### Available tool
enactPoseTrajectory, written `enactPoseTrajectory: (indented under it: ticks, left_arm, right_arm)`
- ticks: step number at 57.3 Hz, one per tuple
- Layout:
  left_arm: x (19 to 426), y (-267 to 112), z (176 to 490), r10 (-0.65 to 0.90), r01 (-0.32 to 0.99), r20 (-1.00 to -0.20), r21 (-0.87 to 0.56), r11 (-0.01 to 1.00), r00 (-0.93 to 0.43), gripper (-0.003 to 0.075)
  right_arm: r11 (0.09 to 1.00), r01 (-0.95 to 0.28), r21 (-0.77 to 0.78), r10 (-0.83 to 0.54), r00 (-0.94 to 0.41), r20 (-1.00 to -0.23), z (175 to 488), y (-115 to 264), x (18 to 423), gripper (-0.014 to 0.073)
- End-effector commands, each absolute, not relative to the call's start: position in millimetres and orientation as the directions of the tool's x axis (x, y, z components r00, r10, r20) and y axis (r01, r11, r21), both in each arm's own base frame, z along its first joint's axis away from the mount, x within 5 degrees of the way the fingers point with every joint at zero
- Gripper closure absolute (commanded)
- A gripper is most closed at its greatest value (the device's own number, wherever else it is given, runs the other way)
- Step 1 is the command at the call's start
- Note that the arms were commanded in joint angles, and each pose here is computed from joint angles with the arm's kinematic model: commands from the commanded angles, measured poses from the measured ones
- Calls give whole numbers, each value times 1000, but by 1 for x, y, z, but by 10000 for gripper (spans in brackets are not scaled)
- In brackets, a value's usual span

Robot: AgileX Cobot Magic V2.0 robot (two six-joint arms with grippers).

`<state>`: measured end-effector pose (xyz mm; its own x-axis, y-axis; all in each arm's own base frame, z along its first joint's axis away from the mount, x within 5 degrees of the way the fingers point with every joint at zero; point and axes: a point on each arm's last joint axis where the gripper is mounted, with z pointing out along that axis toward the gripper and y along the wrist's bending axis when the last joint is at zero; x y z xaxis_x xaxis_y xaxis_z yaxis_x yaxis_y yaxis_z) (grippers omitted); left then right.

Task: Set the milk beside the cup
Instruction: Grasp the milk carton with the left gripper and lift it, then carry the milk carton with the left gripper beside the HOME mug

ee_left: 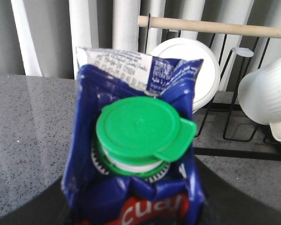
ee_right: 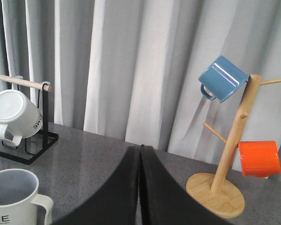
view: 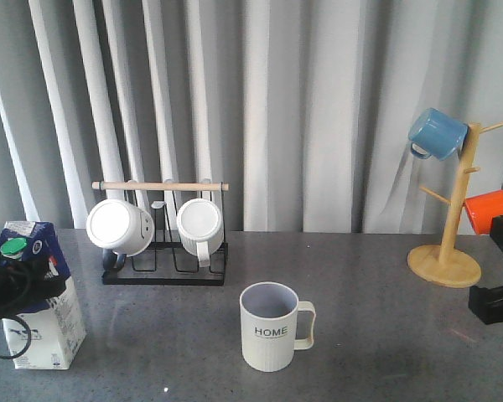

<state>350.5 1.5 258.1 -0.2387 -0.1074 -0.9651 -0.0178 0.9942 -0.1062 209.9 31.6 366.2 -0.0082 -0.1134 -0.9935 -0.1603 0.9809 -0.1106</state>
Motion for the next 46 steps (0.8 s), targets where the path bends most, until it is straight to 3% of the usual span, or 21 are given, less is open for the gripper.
enactPoseTrajectory:
  ticks: [1,7,33,46]
  left_arm:
    - [347,2,296,-117,-1,-991,-117,993,-62,670]
    - [341,1,305,-116,5,-993,-116,993,-35,727]
    - [305,-2,360,-154,36,-980,-150,988,123,726]
    - [297,-43,361,-193,11,-978,-193,981,86,726]
  right_arm:
    - [981,-154,-122,-109,95,-990,383,31,207,603]
    - [981,-154,-122,-109,95,-990,383,31,207,603]
    - [981,-154,-122,-109,95,-990,383,31,207,603]
    - [981,-154,-122,-109,95,-990,383,31,207,603]
